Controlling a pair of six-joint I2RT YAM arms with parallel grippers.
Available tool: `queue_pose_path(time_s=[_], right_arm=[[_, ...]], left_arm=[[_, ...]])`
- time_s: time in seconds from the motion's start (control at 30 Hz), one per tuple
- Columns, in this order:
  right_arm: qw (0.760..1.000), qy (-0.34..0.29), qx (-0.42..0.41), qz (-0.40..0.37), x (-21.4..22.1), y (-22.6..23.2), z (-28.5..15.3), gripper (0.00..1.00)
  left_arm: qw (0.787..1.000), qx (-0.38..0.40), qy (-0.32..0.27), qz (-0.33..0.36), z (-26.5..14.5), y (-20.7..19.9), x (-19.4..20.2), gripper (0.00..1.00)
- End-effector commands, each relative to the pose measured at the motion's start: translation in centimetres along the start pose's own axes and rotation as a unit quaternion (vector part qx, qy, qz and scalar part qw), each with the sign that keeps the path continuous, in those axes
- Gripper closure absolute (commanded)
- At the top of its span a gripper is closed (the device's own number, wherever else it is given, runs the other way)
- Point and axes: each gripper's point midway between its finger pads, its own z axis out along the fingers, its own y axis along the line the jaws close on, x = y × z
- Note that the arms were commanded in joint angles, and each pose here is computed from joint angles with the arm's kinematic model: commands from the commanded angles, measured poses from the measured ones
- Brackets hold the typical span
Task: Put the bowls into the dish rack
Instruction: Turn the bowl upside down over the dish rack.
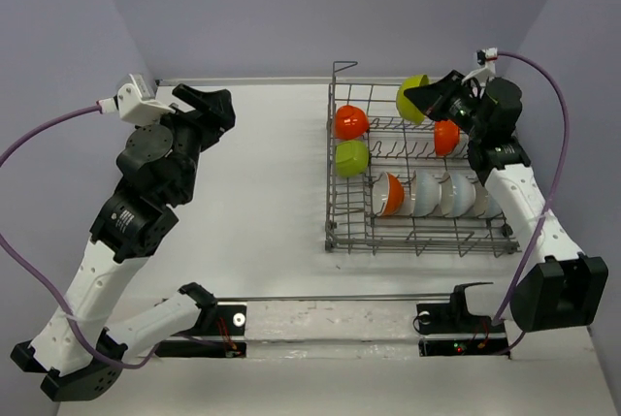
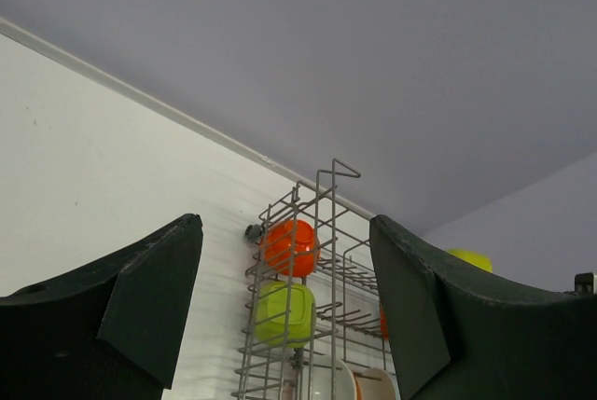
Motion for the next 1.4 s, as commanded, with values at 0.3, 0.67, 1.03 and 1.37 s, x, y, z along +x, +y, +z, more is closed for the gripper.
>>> queue_pose_path(time_s=[0.3,0.67,1.03,1.37], right_arm=[[0.942,0.061,-0.316,0.095,1.9,9.1,-7.3,0.99],[0.930,0.123,-0.312,0.150,5.5,8.2,-8.9,0.99],[0.933,0.172,-0.263,0.177,9.0,4.9,-7.0,0.99],[0.918,0.247,-0.233,0.206,13.3,3.7,-5.1,0.99]], left_arm=[[1.000,0.013,-0.011,0.001,0.5,-0.5,-0.1,0.18],[1.000,0.024,-0.008,-0.005,0.5,-0.7,0.3,0.18],[1.000,0.029,0.000,-0.006,1.0,-1.1,1.0,0.18],[1.000,0.025,0.001,-0.004,1.2,-0.9,1.3,0.18]])
